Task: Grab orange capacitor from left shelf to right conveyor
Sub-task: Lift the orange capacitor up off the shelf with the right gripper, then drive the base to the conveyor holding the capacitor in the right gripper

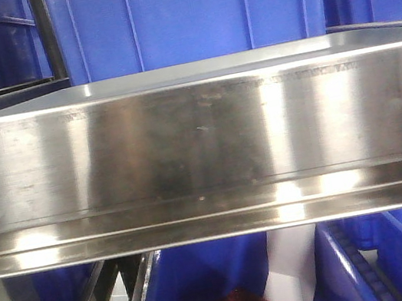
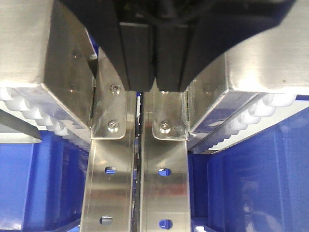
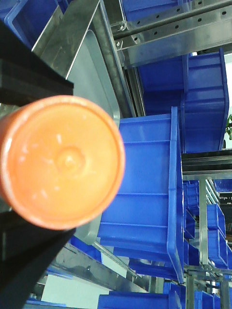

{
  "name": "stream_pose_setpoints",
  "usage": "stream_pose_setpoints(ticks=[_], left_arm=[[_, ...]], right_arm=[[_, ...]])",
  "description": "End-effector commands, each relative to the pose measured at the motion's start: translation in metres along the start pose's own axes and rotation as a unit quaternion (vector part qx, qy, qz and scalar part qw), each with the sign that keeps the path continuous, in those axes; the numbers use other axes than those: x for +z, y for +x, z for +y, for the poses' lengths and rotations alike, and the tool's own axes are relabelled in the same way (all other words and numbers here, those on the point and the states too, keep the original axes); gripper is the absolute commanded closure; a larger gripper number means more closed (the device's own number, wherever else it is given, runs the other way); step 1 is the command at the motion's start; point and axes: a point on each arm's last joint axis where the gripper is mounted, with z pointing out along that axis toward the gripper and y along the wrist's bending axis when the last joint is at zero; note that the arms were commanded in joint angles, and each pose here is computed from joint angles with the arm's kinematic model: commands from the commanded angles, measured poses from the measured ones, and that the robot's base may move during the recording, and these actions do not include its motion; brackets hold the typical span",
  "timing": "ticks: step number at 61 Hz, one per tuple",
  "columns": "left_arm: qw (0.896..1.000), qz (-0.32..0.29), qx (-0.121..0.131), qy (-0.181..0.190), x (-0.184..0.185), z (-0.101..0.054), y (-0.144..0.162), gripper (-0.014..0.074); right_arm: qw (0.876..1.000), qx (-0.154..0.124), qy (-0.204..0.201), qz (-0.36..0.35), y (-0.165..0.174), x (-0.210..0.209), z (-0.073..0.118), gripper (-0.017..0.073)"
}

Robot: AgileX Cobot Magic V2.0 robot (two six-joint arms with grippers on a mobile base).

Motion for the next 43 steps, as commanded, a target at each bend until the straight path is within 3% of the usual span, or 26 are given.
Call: stream_pose_setpoints(ticks=[1, 43], left_arm=[[0.999, -0.049, -0.003, 0.002, -0.0013, -0.0002, -0.01, 0.0699], [0.999, -0.049, -0.003, 0.002, -0.0013, -0.0002, -0.01, 0.0699]], right_arm=[[0.998, -0.006, -0.009, -0.056, -0.0144, -0.0051, 0.0017, 0.0508], [0.998, -0.006, -0.01, -0.056, -0.0144, -0.0051, 0.0017, 0.0508]])
